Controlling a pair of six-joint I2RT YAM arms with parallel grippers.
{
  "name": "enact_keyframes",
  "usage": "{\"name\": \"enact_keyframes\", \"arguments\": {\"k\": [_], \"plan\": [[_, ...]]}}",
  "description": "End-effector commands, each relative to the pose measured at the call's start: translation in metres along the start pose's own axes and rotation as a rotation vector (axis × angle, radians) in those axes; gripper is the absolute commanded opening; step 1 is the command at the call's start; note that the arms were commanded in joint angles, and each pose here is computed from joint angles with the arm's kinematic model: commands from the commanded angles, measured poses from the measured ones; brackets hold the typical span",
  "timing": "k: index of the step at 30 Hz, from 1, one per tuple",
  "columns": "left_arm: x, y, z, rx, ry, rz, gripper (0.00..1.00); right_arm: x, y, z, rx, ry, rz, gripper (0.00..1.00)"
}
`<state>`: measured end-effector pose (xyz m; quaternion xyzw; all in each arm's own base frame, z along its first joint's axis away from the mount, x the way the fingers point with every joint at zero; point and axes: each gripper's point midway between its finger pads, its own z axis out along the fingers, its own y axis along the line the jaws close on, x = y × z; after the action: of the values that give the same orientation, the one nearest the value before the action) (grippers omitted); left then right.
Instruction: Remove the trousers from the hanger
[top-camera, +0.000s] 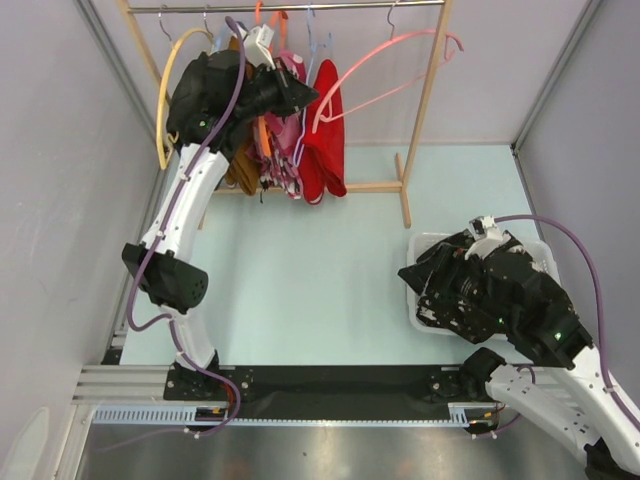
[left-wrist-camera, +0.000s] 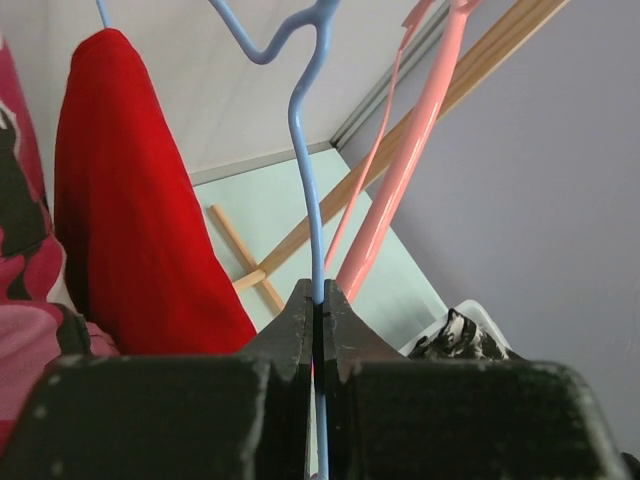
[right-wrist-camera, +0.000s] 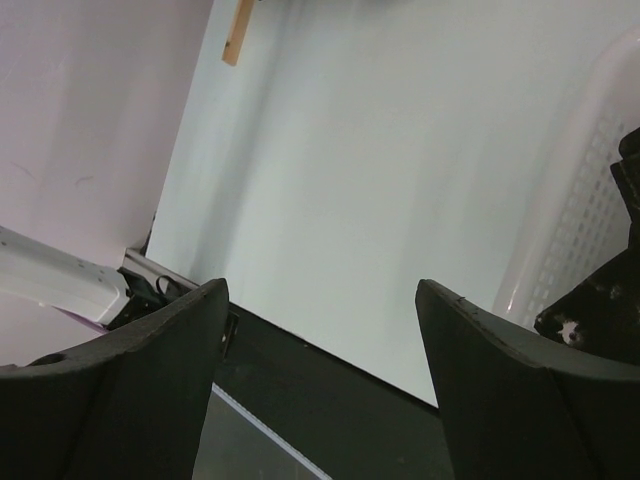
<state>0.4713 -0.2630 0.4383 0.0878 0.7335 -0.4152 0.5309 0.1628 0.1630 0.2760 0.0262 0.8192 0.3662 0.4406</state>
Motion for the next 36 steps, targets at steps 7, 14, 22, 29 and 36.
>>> {"name": "enact_keyframes", "arguments": {"k": [7, 14, 22, 29, 36], "plan": [[-0.089, -0.085, -0.062, 0.159, -0.269, 0.133, 0.0, -0.01, 0.008, 0.006, -0.001, -0.036, -0.007, 0.82], [-0.097, -0.092, -0.076, 0.205, -0.403, 0.205, 0.0, -0.023, 0.015, 0.007, 0.006, -0.054, -0.036, 0.82], [-0.094, -0.1, -0.097, 0.32, -0.614, 0.278, 0.0, -0.02, 0.01, 0.011, 0.031, -0.04, -0.047, 0.83], [-0.092, -0.1, -0.094, 0.375, -0.684, 0.334, 0.0, -0.024, 0.007, 0.011, 0.051, -0.053, -0.063, 0.84], [-0.104, -0.103, -0.094, 0.419, -0.794, 0.375, 0.0, -0.024, 0.005, 0.016, 0.079, -0.031, -0.084, 0.84]]}}
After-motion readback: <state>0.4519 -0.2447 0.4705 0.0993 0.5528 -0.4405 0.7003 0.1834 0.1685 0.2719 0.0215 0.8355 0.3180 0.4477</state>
